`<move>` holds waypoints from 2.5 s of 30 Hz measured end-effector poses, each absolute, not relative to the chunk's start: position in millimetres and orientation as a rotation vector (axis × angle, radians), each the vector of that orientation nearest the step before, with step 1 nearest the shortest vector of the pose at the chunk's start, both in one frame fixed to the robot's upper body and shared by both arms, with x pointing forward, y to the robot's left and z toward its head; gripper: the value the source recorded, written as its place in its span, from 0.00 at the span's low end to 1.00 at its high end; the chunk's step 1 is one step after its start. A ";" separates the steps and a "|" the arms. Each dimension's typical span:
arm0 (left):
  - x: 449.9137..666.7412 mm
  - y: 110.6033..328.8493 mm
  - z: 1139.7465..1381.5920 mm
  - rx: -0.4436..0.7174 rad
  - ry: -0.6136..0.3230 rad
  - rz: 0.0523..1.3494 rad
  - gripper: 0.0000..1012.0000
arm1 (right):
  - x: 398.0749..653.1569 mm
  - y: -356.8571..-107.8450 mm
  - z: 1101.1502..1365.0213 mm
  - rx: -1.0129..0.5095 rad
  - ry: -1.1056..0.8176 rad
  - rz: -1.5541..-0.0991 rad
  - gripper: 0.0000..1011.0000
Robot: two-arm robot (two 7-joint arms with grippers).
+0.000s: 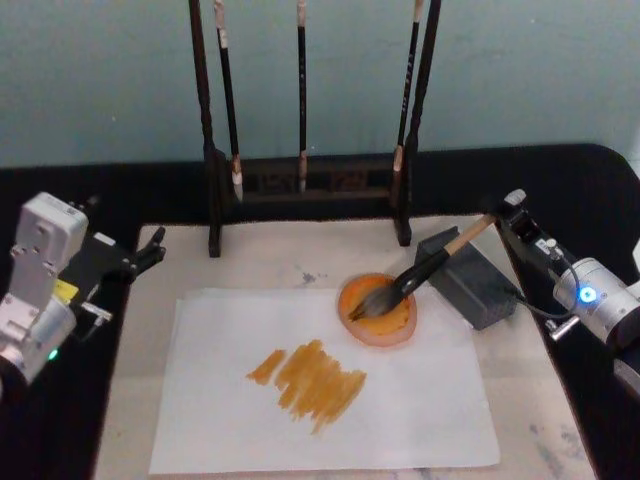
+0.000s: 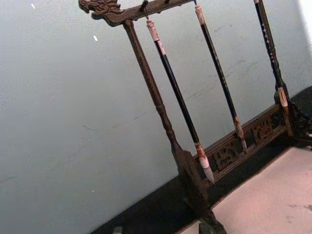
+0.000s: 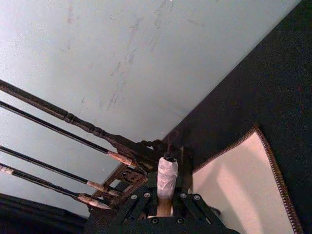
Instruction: Pick up the brush from the inkstone, write on the paper, then place the brush back to its original position.
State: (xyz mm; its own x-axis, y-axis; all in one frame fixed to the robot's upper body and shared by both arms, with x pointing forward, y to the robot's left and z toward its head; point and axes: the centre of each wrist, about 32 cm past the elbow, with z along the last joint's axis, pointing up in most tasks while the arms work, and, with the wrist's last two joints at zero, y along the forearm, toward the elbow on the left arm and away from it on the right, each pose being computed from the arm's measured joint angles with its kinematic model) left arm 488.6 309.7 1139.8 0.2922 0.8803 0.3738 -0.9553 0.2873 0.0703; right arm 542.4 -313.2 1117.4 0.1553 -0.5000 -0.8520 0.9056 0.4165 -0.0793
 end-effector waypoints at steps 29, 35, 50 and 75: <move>488.6 309.7 1139.8 0.304 -0.285 1.248 1.00 | 538.9 -310.9 1166.7 0.461 0.823 -0.954 0.16; 488.6 309.7 1139.8 0.304 -0.285 1.248 1.00 | 531.6 -306.1 1195.0 0.387 0.699 -0.894 0.16; 488.6 309.7 1139.8 0.304 -0.285 1.248 1.00 | 502.9 -266.4 1234.1 0.121 0.240 -0.815 0.16; 488.6 309.7 1139.8 0.304 -0.285 1.248 1.00 | 470.9 -230.3 1243.5 -0.079 -0.096 -0.681 0.16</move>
